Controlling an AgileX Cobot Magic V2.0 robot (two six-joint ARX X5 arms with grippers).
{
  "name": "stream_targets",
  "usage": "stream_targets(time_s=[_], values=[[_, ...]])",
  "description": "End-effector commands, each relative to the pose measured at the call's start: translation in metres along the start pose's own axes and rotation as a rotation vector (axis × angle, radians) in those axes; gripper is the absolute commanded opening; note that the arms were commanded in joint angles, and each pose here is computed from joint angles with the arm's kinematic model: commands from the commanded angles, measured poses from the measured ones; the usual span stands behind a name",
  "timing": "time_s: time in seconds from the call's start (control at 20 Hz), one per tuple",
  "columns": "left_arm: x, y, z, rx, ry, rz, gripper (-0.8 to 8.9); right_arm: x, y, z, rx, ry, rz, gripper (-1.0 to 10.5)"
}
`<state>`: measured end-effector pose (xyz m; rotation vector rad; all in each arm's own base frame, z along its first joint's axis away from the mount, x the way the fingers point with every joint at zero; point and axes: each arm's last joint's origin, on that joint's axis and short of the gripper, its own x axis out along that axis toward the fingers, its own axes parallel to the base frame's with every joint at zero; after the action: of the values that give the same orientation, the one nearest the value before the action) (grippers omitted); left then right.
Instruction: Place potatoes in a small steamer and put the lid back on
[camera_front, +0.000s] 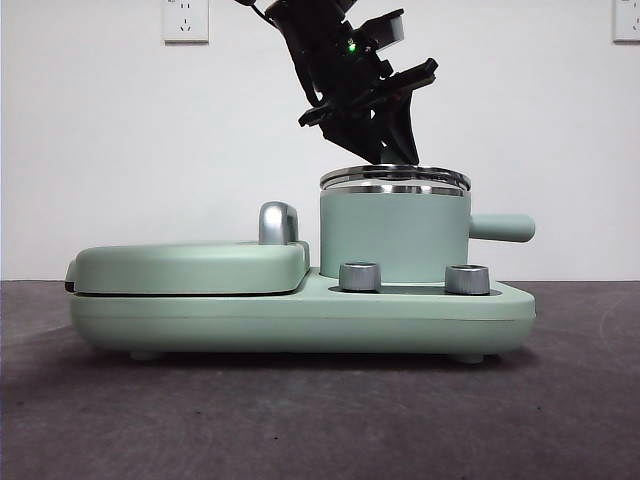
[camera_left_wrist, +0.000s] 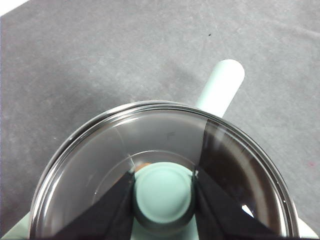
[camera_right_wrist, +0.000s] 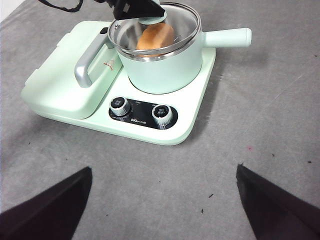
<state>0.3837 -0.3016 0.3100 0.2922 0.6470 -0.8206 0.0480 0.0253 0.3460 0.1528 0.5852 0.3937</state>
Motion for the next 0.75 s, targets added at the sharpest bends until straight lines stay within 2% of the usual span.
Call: stream_targets(time_s=[0.05, 0.25, 0.35, 0.4, 0.55, 0.75], values=[[-0.023, -0.011, 0.017, 0.048, -0.080, 0.000, 0.14, -0.001, 0.001, 0.003, 0.007, -0.014, 0.002, 4.6], [-0.071, -0.023, 0.026, 0.085, -0.157, -0.002, 0.14, -0.001, 0.001, 0.003, 0.006, -0.014, 0.001, 4.6], [-0.096, -0.028, 0.010, 0.093, -0.210, 0.006, 0.14, -0.001, 0.001, 0.003, 0.003, -0.015, 0.001, 4.6], [-0.104, -0.031, -0.003, 0.089, -0.256, 0.011, 0.14, -0.001, 0.001, 0.003, 0.003, -0.015, 0.001, 4.6], [-0.110, -0.042, -0.039, 0.060, -0.522, 0.081, 0.13, -0.001, 0.001, 0.003, 0.003, -0.014, 0.001, 4.6], [-0.084, -0.041, -0.050, 0.044, -0.450, 0.076, 0.13, -0.001, 0.001, 0.003, 0.014, -0.014, 0.001, 4.6]])
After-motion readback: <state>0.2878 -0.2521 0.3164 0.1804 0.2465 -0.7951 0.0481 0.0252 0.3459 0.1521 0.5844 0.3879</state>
